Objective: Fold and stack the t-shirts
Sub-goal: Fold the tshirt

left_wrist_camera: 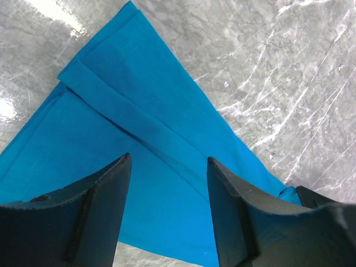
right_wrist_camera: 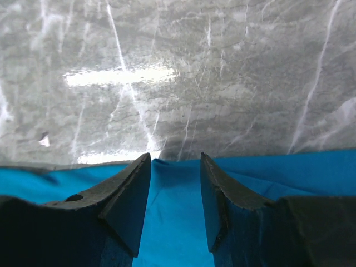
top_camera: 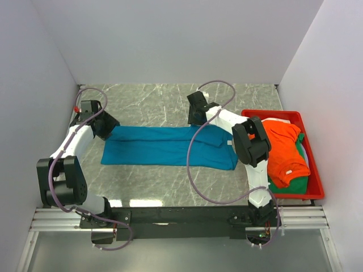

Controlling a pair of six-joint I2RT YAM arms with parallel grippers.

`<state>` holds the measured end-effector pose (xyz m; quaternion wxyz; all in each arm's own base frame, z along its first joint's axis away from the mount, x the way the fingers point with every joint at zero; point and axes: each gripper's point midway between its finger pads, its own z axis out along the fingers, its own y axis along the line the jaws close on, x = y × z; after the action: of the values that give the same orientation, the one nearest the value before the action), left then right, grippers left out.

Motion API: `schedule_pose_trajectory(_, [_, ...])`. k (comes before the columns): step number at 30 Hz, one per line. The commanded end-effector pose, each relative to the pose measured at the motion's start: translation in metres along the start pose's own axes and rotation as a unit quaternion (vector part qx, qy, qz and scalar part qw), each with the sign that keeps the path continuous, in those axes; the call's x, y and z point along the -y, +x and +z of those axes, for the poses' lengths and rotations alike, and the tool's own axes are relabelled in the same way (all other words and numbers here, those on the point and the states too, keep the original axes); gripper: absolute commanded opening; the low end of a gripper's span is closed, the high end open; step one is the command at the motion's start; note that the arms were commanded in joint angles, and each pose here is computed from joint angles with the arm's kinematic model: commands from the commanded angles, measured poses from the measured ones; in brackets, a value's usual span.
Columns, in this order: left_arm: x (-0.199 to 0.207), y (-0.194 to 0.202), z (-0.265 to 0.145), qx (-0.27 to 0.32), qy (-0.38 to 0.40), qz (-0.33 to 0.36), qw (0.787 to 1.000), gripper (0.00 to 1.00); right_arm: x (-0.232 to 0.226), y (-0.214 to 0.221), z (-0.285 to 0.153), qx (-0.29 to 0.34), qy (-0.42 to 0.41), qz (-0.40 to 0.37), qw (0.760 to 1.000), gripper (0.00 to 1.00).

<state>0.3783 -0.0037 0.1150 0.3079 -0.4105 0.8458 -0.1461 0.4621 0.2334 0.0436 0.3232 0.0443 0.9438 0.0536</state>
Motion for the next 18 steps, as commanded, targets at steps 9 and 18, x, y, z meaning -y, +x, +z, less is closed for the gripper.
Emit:
schedule_pose_trajectory(9, [0.009,0.004,-0.005,0.003,0.028,0.015,1.000,0.61,-0.008,-0.008,-0.004,0.019,0.009,-0.002,1.000,0.27])
schedule_pose_trajectory(18, [0.008,0.010,-0.002,-0.006,0.032,0.009,0.999,0.61,-0.007,-0.012,-0.031,0.036,0.002,0.010,0.999,0.03])
